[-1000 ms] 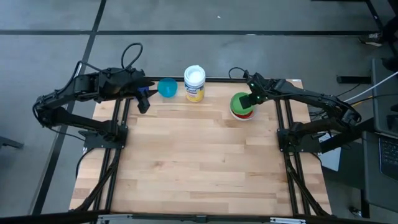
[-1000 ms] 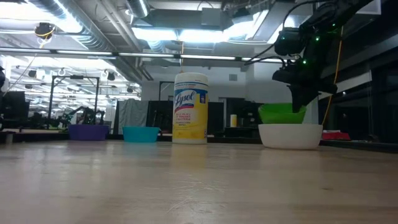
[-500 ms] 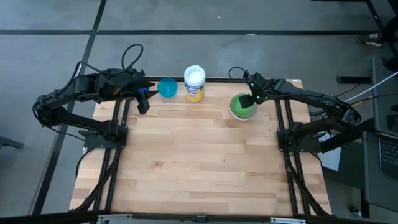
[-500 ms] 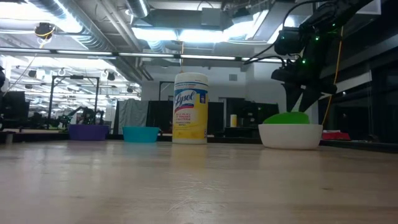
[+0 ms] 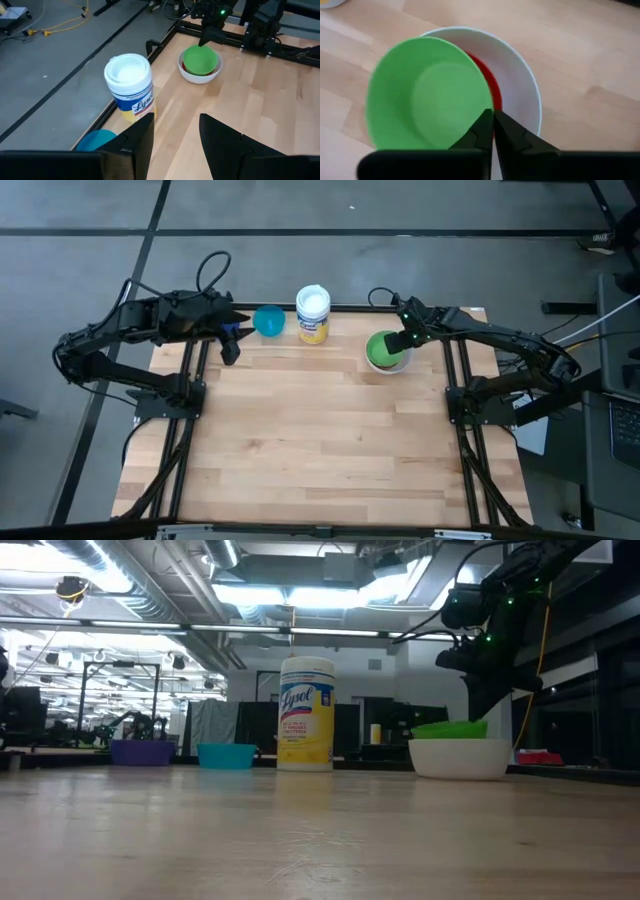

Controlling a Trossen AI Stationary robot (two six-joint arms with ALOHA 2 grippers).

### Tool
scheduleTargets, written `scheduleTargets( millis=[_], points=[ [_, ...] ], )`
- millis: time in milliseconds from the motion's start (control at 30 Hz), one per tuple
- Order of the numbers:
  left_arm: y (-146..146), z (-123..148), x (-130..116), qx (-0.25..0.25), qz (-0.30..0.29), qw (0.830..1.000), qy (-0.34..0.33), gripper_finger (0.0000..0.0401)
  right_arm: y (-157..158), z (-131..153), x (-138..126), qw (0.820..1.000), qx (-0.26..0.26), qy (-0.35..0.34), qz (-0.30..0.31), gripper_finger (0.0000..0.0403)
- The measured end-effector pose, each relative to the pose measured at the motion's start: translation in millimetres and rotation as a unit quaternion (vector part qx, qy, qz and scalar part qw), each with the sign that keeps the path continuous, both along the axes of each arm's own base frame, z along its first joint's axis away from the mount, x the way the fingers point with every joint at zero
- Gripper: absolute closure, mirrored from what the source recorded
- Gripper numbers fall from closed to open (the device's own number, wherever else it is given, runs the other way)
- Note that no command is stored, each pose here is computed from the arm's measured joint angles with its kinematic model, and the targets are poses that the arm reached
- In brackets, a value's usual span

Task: Nest bowls inside each other
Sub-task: Stack the green bowl on the red bowl, then stack the blue bowl on the green bowl

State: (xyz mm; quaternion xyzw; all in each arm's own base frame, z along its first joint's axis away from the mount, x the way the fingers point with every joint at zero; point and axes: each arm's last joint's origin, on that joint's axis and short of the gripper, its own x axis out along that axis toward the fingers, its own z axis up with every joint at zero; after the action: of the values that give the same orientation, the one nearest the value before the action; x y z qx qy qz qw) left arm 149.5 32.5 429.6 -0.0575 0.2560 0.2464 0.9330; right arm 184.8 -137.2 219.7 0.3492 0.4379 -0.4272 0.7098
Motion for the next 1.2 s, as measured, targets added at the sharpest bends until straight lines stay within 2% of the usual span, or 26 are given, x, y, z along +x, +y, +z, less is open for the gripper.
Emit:
scheduleTargets(
  millis=[167,400,567,833,900,1000,1100,1133,1200],
  points=[
    [-0.1,-0.4,-0.3,-0.001,-0.001,1.000,0.003,0.0249,0.8,-0.1,0.7,1.000,0.017,-0.013,0.003,0.0398],
    [-0.6,-0.5,-0.1,-0.006,-0.009,1.000,0.002,0.0249,1.4,-0.1,1.1,1.000,0.023,-0.017,0.011,0.0373],
    [-0.6,-0.5,-0.1,-0.006,-0.009,1.000,0.002,0.0249,1.2,0.5,2.7,0.999,0.024,-0.028,0.017,0.0329],
    [-0.6,-0.5,-0.1,-0.001,-0.013,1.000,0.005,0.0249,1.4,0.9,4.1,0.998,0.037,-0.044,0.018,0.0222],
    [-0.6,-0.6,-0.1,0.000,-0.013,1.000,0.006,0.0249,1.3,-1.1,4.2,0.998,0.043,-0.039,0.012,0.0215],
    [-0.6,-0.6,-0.2,-0.001,-0.013,1.000,0.006,0.0249,0.4,-7.1,6.5,0.998,0.061,-0.031,0.015,0.0255],
    [-0.7,-0.6,-0.1,-0.002,-0.015,1.000,0.006,0.0249,-1.3,-13.0,9.4,0.997,0.070,-0.022,0.018,0.0355],
    [-0.8,-0.6,-0.1,-0.003,-0.016,1.000,0.005,0.0249,-1.9,-13.5,10.7,0.997,0.068,-0.025,0.021,0.0377],
    [-1.1,-0.7,0.0,-0.007,-0.019,1.000,0.004,0.0249,-3.1,-13.6,12.7,0.997,0.063,-0.032,0.018,0.0385]
  ],
)
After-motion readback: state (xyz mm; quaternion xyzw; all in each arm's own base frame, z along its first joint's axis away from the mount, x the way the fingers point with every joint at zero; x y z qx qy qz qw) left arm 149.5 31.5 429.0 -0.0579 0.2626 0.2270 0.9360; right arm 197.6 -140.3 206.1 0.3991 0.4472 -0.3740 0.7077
